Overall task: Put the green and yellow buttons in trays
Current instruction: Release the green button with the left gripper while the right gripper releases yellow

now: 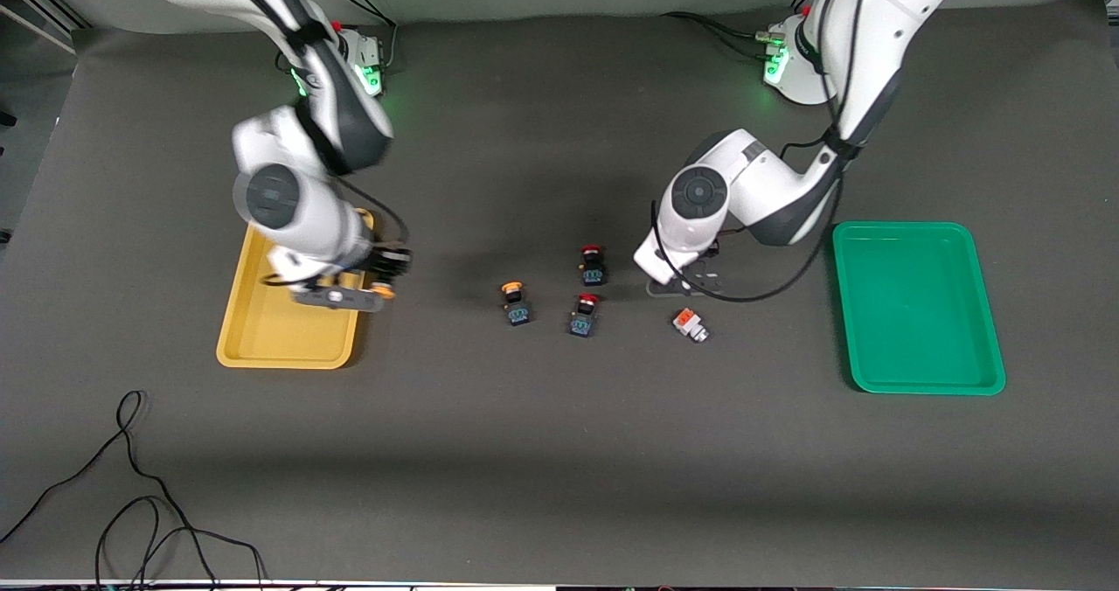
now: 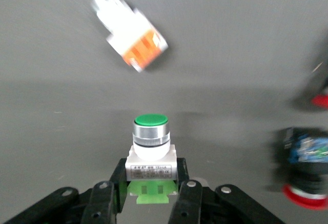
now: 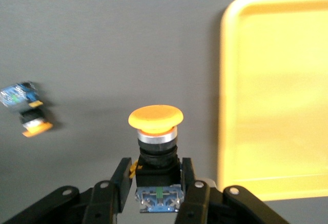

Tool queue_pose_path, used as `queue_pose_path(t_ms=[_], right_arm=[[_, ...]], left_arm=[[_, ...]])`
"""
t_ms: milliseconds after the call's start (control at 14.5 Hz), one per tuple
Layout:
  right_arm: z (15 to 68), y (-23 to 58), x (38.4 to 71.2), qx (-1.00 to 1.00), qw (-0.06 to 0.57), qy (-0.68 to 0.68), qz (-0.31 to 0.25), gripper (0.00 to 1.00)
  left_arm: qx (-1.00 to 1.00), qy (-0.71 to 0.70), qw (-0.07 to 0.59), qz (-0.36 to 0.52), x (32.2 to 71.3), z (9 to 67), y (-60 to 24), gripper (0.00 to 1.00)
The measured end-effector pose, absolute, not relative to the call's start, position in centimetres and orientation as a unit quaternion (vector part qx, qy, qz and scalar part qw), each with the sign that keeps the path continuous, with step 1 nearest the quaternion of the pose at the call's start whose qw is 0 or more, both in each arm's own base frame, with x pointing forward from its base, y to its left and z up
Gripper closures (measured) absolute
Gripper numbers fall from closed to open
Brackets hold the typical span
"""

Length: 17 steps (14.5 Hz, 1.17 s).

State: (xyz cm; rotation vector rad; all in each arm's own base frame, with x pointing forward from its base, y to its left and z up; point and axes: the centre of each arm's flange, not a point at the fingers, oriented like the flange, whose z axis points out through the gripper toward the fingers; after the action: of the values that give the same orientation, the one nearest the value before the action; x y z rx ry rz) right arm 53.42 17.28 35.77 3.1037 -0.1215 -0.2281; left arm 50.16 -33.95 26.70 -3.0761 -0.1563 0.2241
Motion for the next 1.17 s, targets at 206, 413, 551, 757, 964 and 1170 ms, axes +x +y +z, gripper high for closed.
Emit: queue_pose_path(t_ms=[206, 413, 551, 757, 964, 1170], right_arm=[[35.1, 8.7, 53.6, 0.996, 0.008, -0.007, -0.084, 0.56], [31.5, 4.1, 52.7, 0.998, 0.006, 0.013, -0.066, 0.56], [28.6, 3.3, 51.4, 0.998, 0.009, 0.018, -0.055, 0.56], [24.6, 3.4, 49.1, 0.999, 0.015, 0.023, -0.033, 0.56], [21.3, 3.0, 47.7, 0.999, 0.024, 0.025, -0.020, 0.56], [20.4, 2.9, 47.6, 0.999, 0.029, 0.025, -0.020, 0.56]], left_arm=[[-0.991, -0.085, 0.014, 0.101, 54.4, 37.9, -32.1, 0.59], [-0.989, -0.084, 0.006, 0.123, 57.1, 45.6, -24.6, 0.59], [-0.987, -0.064, 0.006, 0.147, 58.3, 47.1, -16.9, 0.59], [-0.986, -0.034, -0.004, 0.165, 59.9, 46.5, -4.7, 0.59], [-0.989, -0.020, 0.015, 0.143, 60.5, 43.0, 2.4, 0.59], [-0.995, 0.002, 0.026, 0.093, 59.8, 34.0, 2.7, 0.59]])
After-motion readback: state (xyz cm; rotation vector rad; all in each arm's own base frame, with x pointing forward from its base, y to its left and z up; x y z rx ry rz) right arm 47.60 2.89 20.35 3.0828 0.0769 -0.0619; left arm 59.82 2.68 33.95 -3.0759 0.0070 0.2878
